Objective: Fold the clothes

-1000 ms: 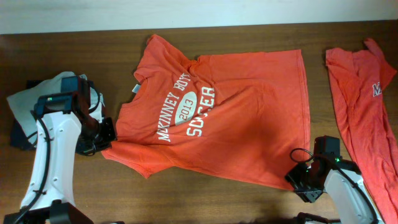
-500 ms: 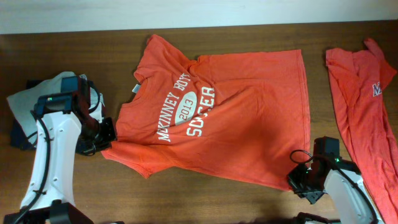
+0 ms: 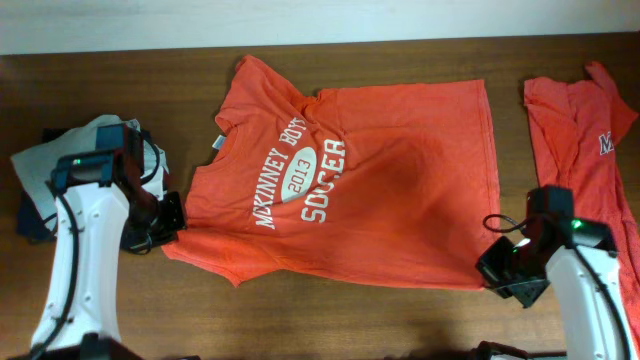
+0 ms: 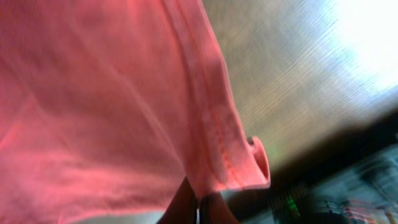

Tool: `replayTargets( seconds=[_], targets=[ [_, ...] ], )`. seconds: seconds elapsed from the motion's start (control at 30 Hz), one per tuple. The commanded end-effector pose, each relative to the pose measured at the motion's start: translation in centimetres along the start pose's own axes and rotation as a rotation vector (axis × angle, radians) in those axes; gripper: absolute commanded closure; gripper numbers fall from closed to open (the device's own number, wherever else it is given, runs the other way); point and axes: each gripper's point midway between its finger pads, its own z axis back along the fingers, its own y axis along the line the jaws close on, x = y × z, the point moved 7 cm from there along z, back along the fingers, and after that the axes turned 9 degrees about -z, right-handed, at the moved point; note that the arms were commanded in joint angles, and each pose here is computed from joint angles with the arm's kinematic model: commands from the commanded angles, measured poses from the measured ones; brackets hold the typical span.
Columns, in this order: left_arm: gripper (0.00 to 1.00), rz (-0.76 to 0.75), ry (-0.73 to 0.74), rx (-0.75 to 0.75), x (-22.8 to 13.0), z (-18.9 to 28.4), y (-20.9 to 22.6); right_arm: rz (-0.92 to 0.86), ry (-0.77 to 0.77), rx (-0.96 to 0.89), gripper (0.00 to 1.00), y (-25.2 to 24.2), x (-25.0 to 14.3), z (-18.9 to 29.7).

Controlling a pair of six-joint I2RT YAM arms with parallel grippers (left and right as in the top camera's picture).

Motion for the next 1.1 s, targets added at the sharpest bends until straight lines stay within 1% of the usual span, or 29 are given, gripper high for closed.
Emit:
replayTargets(
  seconds=[0.0, 0.1, 0.17, 0.23, 0.27, 0.43, 0.67, 0.8, 0.93, 1.07],
  targets=[
    [1.00, -0.013, -0.088, -0.013, -1.1, 2.7, -0.3, 0.045, -0.026, 0.006, 0.96, 0.5, 0.0, 3.0],
    [1.00, -0.022, -0.144, -0.050, -1.2, 3.5, -0.7, 0.087, -0.058, 0.034, 0.96, 1.1, 0.4, 4.1],
    [1.00, -0.033, -0.193, -0.105, -0.5, 3.7, -1.3, 0.095, -0.068, 0.073, 0.96, 1.7, 0.7, 4.1],
    [1.00, -0.046, -0.230, -0.144, 0.1, 3.9, -1.7, 0.156, -0.070, 0.144, 0.96, 2.8, 1.1, 4.1],
    [1.00, -0.050, -0.256, -0.144, 0.6, 4.0, -1.7, 0.182, -0.080, 0.177, 0.96, 3.5, 1.5, 4.1],
    [1.00, -0.061, -0.324, -0.142, 1.7, 4.4, -1.7, 0.199, -0.084, 0.234, 0.96, 5.4, 3.0, 3.2],
    [1.00, -0.097, -0.439, -0.139, 3.6, 5.1, -2.2, 0.192, -0.042, 0.217, 0.96, 7.4, 5.5, 0.1],
    [1.00, -0.133, -0.504, -0.142, 4.7, 5.5, -3.0, 0.205, -0.084, 0.259, 0.96, 8.8, 7.0, -0.7],
    [1.00, -0.151, -0.534, -0.144, 5.2, 5.7, -3.4, 0.224, -0.156, 0.318, 0.96, 9.9, 8.1, -0.2],
    [1.00, -0.164, -0.511, -0.146, 5.7, 4.9, -3.9, 0.237, -0.208, 0.359, 0.96, 10.7, 8.8, 0.2]
  ],
)
